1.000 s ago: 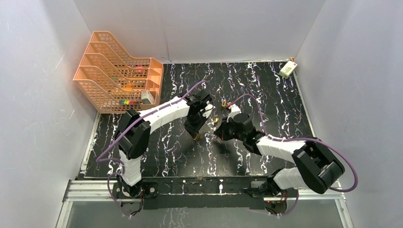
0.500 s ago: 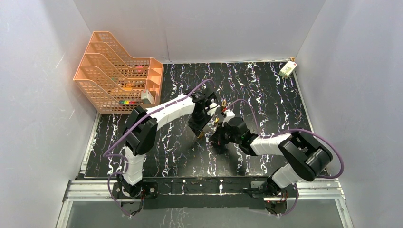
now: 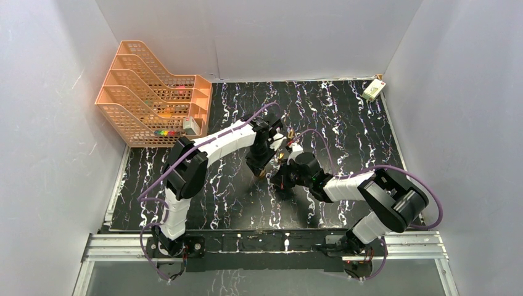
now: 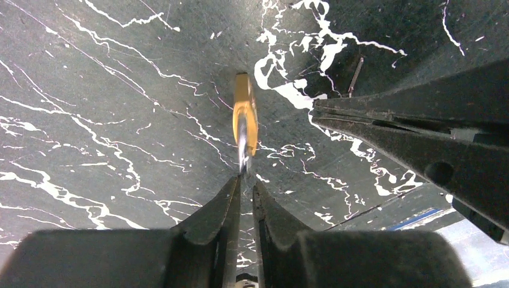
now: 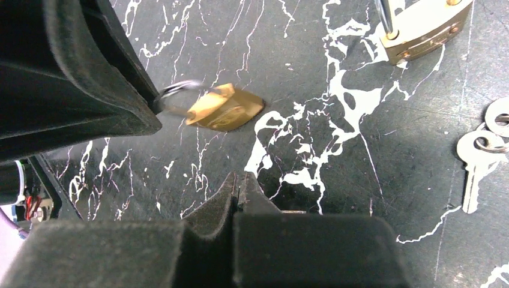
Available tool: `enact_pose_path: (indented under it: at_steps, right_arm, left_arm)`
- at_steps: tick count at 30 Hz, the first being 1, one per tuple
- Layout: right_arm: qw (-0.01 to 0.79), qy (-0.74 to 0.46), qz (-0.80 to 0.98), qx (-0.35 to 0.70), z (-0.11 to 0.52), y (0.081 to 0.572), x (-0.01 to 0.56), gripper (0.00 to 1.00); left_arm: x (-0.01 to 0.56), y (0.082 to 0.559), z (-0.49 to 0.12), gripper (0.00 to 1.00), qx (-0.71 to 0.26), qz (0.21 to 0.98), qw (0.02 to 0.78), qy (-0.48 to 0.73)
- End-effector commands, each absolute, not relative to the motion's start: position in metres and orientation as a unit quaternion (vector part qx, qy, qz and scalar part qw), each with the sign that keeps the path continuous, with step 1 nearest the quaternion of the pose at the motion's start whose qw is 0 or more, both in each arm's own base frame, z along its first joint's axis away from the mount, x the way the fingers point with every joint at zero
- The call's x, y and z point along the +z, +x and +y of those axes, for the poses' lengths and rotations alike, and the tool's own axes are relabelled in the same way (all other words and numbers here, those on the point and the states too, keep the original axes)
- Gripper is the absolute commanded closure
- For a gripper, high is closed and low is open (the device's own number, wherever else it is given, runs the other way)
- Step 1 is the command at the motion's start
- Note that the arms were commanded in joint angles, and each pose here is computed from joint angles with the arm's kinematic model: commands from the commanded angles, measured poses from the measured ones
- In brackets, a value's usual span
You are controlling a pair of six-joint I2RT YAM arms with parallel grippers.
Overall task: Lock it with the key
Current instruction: Place the lock at the center of the board, then reset both arms
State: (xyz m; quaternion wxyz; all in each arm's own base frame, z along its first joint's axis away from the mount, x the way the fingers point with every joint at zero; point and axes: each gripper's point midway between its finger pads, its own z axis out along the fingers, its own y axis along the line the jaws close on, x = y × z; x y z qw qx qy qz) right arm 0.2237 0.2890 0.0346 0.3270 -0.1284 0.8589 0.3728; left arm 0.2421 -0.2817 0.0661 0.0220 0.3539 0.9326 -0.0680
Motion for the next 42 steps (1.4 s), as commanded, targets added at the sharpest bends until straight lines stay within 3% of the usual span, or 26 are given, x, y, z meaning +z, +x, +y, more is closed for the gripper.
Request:
enact_pose_path:
  at_steps: [1, 6, 10, 22, 28, 30, 32, 33, 34, 35, 42]
  right_arm:
    - [0.34, -0.138, 0.848, 0.382, 0.296, 0.227, 0.042, 1.0]
    - [0.338, -0.14, 0.848, 0.382, 0.296, 0.226, 0.042, 0.99]
    - [0.342, -0.141, 0.847, 0.382, 0.294, 0.226, 0.045, 0.91]
    - [0.373, -0.14, 0.838, 0.374, 0.287, 0.23, 0.066, 0.47]
    - [0.421, -0.138, 0.814, 0.376, 0.28, 0.236, 0.106, 0.25]
    - [0.446, -0.141, 0.806, 0.362, 0.274, 0.239, 0.125, 0.05]
    - [0.479, -0.144, 0.795, 0.343, 0.264, 0.245, 0.149, 0.02]
    - [0.5, -0.142, 0.789, 0.329, 0.257, 0.249, 0.161, 0.02]
    - [0.517, -0.145, 0.781, 0.318, 0.252, 0.251, 0.172, 0.02]
    - [0.536, -0.147, 0.772, 0.309, 0.246, 0.253, 0.184, 0.02]
    - [0.578, -0.091, 0.785, 0.204, 0.21, 0.281, 0.225, 0.01]
  left_arm:
    - [0.075, 0.241, -0.283, 0.87, -0.066, 0.929, 0.02, 0.363]
    - [0.081, 0.243, -0.288, 0.83, -0.078, 0.929, 0.034, 0.361]
    - [0.09, 0.247, -0.294, 0.77, -0.092, 0.927, 0.052, 0.359]
    - [0.127, 0.268, -0.305, 0.66, -0.124, 0.922, 0.132, 0.343]
    - [0.169, 0.302, -0.288, 0.57, -0.133, 0.914, 0.248, 0.292]
    - [0.189, 0.311, -0.28, 0.54, -0.144, 0.907, 0.292, 0.269]
    - [0.21, 0.315, -0.271, 0.52, -0.158, 0.894, 0.337, 0.249]
    - [0.218, 0.316, -0.266, 0.49, -0.166, 0.888, 0.358, 0.238]
    - [0.23, 0.321, -0.255, 0.12, -0.164, 0.881, 0.386, 0.22]
    - [0.238, 0.322, -0.246, 0.03, -0.167, 0.875, 0.406, 0.206]
    - [0.291, 0.318, -0.165, 0.02, -0.138, 0.824, 0.541, 0.097]
